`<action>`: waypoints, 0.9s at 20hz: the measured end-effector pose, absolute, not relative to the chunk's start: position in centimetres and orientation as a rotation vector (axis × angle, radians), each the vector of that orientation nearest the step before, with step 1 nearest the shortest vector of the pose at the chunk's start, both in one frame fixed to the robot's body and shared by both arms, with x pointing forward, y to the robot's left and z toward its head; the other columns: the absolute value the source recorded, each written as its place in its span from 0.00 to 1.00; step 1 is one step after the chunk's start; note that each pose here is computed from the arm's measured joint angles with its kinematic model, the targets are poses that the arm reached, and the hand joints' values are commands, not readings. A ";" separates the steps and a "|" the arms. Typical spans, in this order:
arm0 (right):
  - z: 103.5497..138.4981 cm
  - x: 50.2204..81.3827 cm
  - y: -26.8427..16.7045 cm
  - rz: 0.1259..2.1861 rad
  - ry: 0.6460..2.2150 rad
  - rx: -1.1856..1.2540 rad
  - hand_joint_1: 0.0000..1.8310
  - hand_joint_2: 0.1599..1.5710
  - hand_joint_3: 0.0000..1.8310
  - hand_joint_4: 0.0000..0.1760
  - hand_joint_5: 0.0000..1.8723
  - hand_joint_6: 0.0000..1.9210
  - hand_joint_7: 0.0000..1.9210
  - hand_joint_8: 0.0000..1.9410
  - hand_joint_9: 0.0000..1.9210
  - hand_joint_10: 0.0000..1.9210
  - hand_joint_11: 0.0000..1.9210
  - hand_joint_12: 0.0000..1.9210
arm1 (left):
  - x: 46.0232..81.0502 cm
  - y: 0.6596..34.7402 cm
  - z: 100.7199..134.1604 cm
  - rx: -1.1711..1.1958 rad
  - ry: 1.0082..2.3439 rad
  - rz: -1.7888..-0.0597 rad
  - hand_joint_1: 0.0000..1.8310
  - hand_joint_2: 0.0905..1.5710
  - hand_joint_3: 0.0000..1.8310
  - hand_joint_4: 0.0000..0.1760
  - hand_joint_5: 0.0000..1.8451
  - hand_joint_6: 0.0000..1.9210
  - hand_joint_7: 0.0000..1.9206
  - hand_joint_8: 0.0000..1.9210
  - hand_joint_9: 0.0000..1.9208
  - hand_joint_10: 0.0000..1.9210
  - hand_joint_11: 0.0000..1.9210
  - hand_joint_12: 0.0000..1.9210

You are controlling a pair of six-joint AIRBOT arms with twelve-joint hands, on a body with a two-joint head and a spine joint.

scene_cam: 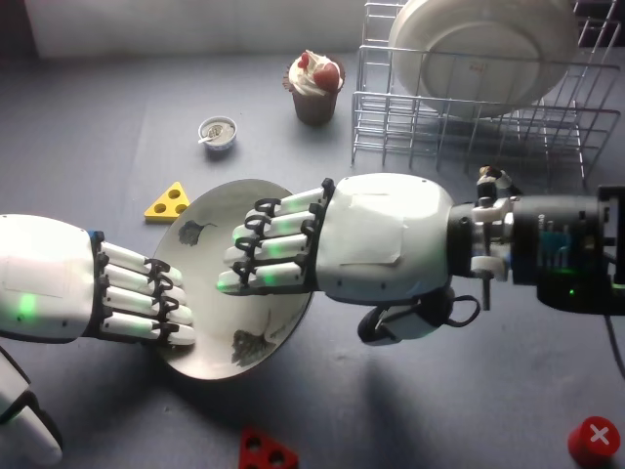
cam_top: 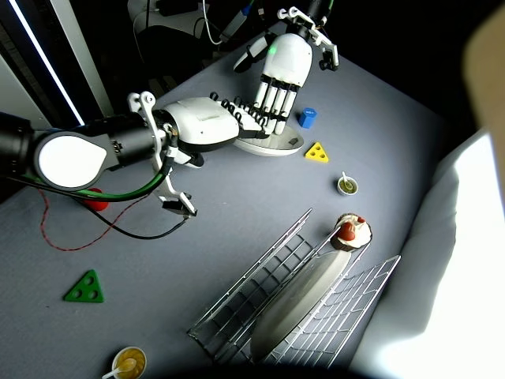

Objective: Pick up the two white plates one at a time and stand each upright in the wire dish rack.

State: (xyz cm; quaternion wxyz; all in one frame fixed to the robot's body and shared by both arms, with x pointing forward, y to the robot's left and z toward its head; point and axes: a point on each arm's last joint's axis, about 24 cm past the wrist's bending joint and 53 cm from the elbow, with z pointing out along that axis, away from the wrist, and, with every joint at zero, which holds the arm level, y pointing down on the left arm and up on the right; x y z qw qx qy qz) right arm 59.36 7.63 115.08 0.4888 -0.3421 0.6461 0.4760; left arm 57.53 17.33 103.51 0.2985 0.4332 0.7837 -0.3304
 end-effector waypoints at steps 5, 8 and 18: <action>114.5 59.0 8.6 1.134 1.559 -0.867 0.70 0.53 0.00 0.00 0.16 0.00 0.15 0.00 0.13 0.00 0.16 0.01 | 57.6 17.3 103.5 1.155 2.079 -0.875 0.00 0.55 0.00 0.00 0.07 0.00 0.10 0.00 0.09 0.00 0.10 0.00; 114.5 59.0 8.6 1.128 1.557 -0.872 0.70 0.55 0.01 0.00 0.17 0.01 0.15 0.00 0.13 0.00 0.16 0.01 | 57.6 17.3 103.5 1.153 2.080 -0.875 0.00 0.55 0.00 0.00 0.07 0.00 0.10 0.00 0.10 0.00 0.10 0.00; 114.8 59.5 8.5 1.123 1.558 -0.842 0.88 0.61 0.01 0.00 0.51 0.00 0.51 0.27 0.51 0.37 0.52 0.55 | 57.6 17.3 103.5 1.152 2.081 -0.875 0.00 0.56 0.00 0.00 0.07 0.00 0.09 0.00 0.09 0.00 0.09 0.00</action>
